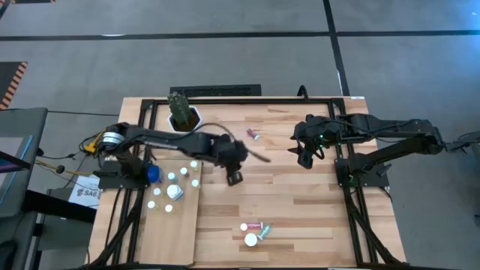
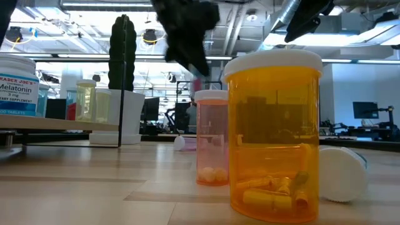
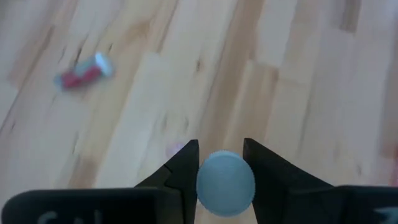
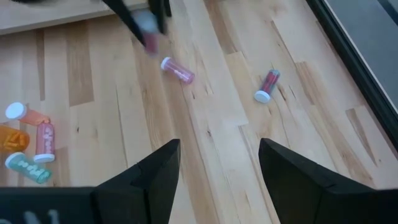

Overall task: Pick and place medicine bottles onto shelf by color
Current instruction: Put the light blue pill bottle on the shelf

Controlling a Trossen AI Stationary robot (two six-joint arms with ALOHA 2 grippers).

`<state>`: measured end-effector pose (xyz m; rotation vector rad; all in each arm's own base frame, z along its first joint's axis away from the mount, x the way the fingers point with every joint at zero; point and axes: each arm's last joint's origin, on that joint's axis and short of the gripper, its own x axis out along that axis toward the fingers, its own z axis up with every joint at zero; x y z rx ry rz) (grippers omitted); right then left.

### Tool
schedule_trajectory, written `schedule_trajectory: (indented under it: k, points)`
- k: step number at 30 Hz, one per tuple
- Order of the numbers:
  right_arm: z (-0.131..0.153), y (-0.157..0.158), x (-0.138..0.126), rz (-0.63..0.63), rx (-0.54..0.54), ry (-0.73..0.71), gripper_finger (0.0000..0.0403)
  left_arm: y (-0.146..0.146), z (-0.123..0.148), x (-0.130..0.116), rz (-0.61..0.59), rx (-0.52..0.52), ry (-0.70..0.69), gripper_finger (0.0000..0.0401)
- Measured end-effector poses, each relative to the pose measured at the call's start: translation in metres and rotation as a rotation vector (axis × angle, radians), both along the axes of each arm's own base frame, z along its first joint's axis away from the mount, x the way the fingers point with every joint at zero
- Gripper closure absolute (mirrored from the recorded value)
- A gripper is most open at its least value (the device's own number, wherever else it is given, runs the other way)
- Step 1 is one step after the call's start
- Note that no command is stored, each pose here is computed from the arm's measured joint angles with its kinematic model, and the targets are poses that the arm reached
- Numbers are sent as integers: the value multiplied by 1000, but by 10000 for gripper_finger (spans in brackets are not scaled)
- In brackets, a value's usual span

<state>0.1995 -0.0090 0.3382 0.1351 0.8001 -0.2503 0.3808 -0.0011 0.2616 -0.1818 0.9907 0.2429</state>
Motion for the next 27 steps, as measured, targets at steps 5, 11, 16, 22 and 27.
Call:
schedule_trajectory:
  k: [5, 11, 16, 22, 27]
  points:
    - [0, 0, 0, 0, 0, 0, 163, -33, 18, -28, 58, 41, 66, 309]
    - [0, 0, 0, 0, 0, 0, 163, -64, 21, -54, 132, 70, 166, 309]
    - [0, 0, 0, 0, 0, 0, 163, -89, 19, -68, 150, 87, 220, 309]
    - [0, 0, 0, 0, 0, 0, 163, -118, 20, -88, 195, 71, 247, 309]
    - [0, 0, 0, 0, 0, 1, 163, -138, 26, -106, 277, -16, 249, 308]
